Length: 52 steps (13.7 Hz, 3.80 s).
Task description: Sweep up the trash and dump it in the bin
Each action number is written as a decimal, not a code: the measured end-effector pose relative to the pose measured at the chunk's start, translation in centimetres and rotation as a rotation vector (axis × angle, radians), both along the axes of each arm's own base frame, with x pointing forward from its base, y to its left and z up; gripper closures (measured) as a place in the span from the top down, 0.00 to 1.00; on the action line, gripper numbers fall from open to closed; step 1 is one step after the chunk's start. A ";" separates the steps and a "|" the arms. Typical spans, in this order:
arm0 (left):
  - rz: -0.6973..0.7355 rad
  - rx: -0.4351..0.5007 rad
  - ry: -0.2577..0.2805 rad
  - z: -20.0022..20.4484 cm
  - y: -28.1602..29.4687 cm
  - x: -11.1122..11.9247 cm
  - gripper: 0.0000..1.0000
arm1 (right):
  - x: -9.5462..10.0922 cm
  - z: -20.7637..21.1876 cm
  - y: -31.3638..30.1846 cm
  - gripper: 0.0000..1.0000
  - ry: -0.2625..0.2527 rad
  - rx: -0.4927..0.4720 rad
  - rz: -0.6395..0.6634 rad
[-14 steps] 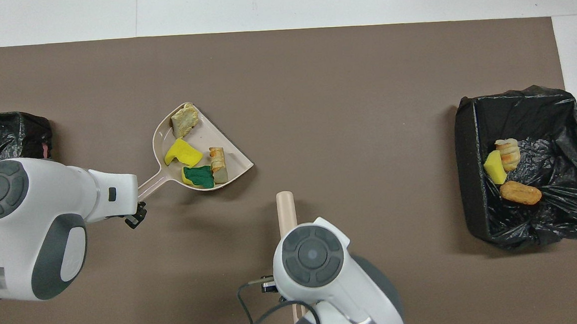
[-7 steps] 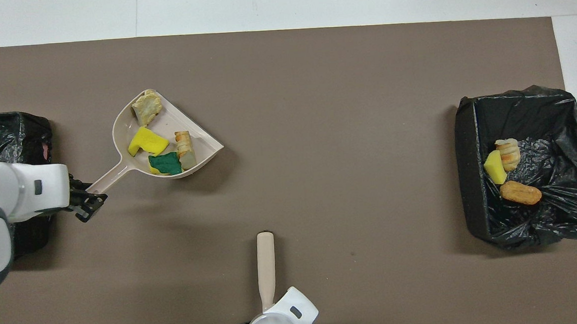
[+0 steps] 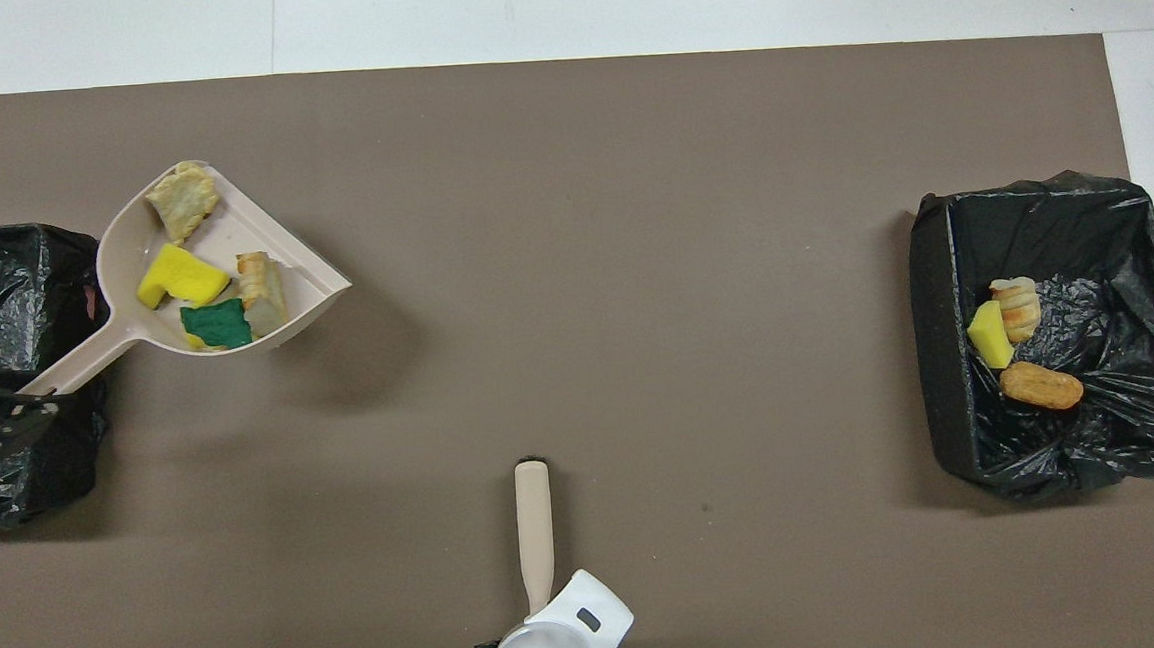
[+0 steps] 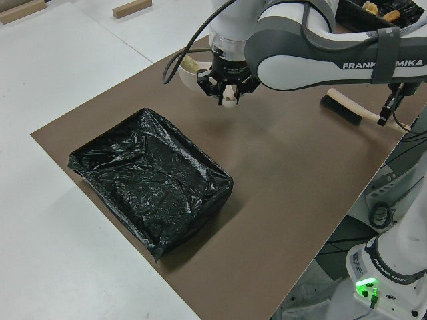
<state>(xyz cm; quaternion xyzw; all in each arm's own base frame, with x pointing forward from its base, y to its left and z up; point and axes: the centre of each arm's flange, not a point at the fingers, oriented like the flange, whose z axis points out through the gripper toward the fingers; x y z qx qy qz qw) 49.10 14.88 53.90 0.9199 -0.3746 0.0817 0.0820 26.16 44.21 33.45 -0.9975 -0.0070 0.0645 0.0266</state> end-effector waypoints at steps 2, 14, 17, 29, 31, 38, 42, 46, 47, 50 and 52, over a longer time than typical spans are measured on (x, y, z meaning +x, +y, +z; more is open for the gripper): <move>0.024 0.011 -0.028 1.5 5.1 -1.3 0.34 | 0.3 -0.2 -0.2 0.30 0.002 0.000 0.011; 0.018 0.267 -0.082 4.3 22.4 -5.6 0.34 | 17.7 14.6 -10.5 0.99 -0.090 0.087 -0.306; -0.048 0.375 -0.062 3.2 24.3 -5.2 0.34 | 21.1 19.9 -17.4 1.00 -0.147 0.097 -0.339; -0.401 0.714 0.072 3.9 18.2 1.8 0.34 | 28.0 29.3 -33.0 1.00 -0.128 -0.080 -0.225; -0.493 0.789 0.104 4.5 15.1 3.6 0.34 | 28.5 29.1 -33.7 1.00 -0.124 -0.078 -0.237; -0.599 0.944 0.177 8.4 10.2 4.7 0.34 | 28.7 29.2 -34.8 1.00 -0.127 -0.078 -0.257; -0.594 0.997 0.124 13.9 6.4 3.8 0.34 | 28.8 29.4 -34.9 1.00 -0.130 -0.079 -0.259; -0.433 0.794 0.044 14.7 3.1 2.2 0.34 | 29.5 29.5 -37.9 1.00 -0.135 -0.082 -0.235; -0.353 0.729 0.036 14.4 2.4 1.9 0.34 | 29.7 29.5 -38.4 1.00 -0.136 -0.082 -0.227; -0.103 0.500 0.033 13.1 -0.8 1.2 0.34 | 29.9 29.4 -38.7 1.00 -0.136 -0.081 -0.220; 0.006 0.409 0.048 11.7 -4.8 1.4 0.34 | 29.9 29.4 -38.5 1.00 -0.137 -0.081 -0.216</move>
